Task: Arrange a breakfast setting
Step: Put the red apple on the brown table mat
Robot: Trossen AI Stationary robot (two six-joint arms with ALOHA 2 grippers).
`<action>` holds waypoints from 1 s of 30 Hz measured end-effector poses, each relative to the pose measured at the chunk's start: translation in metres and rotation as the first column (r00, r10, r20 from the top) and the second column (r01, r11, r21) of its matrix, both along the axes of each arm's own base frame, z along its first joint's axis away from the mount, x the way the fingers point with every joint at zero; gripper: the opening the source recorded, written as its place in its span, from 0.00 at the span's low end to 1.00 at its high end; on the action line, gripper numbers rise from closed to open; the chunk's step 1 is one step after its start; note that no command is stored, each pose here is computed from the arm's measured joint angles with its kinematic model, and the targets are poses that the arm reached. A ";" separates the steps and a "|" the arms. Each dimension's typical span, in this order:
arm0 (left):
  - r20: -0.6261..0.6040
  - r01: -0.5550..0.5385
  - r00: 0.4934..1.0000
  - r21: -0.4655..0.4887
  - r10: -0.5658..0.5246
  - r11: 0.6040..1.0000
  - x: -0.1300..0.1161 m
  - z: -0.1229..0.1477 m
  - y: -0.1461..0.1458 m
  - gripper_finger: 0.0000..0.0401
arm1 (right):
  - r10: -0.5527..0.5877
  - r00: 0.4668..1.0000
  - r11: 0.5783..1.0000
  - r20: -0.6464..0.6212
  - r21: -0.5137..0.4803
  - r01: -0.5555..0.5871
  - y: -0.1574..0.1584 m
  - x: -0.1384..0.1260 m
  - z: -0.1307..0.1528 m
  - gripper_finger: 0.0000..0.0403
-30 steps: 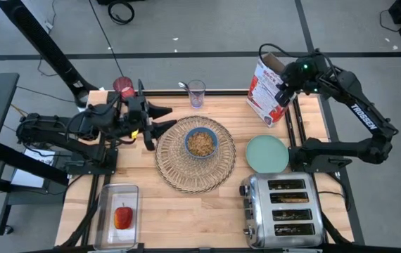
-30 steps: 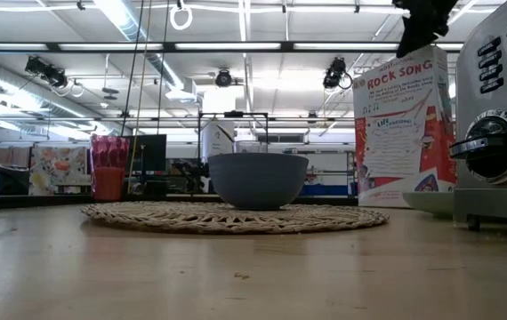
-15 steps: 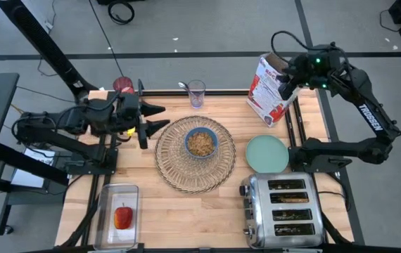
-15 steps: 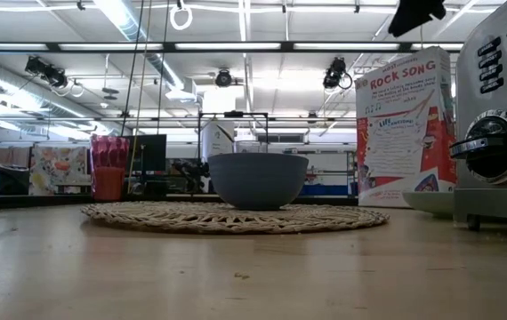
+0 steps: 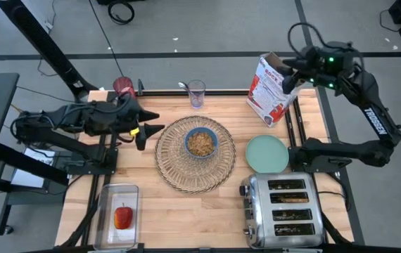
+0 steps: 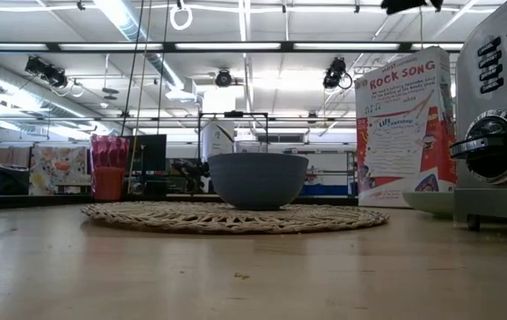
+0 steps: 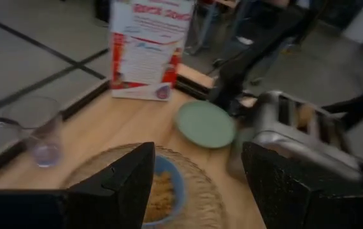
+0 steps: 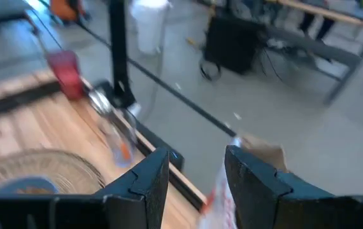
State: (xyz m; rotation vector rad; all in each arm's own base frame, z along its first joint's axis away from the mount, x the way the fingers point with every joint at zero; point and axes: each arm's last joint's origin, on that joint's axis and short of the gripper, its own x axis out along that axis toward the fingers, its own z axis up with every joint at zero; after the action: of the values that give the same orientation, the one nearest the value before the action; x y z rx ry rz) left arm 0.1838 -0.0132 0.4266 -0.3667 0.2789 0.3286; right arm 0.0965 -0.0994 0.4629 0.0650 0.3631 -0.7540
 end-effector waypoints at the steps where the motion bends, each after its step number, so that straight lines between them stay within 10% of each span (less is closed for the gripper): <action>1: 0.019 0.018 1.000 -0.017 -0.017 1.000 0.000 0.001 -0.002 0.60 | 0.015 1.000 1.000 0.023 -0.008 -0.015 0.002 -0.001 0.002 0.40; 12: 0.034 0.130 0.992 -0.265 -0.125 0.955 0.018 0.004 -0.036 0.60 | 0.166 0.970 0.986 0.179 -0.039 -0.162 0.018 -0.010 0.015 0.40; 18: -0.165 0.100 0.961 -0.544 -0.223 0.833 0.024 -0.008 -0.062 0.60 | 0.130 0.981 0.991 0.146 -0.022 -0.129 0.017 -0.010 0.012 0.40; 22: -0.415 -0.098 0.867 -0.685 -0.276 0.722 0.019 -0.033 -0.081 0.60 | 0.146 0.982 0.989 0.121 -0.025 -0.144 0.018 -0.011 0.010 0.41; 30: -0.761 -0.483 0.579 -0.608 -0.291 0.630 0.002 -0.067 -0.122 0.60 | 0.261 0.962 0.957 0.075 0.113 -0.268 0.030 -0.013 -0.002 0.50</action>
State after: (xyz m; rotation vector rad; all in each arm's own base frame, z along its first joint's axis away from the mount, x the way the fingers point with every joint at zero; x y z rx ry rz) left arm 0.1861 -0.1350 0.3598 -1.1238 1.3952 0.4851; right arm 0.0832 -0.0696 0.4608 0.1511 0.3526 -0.4626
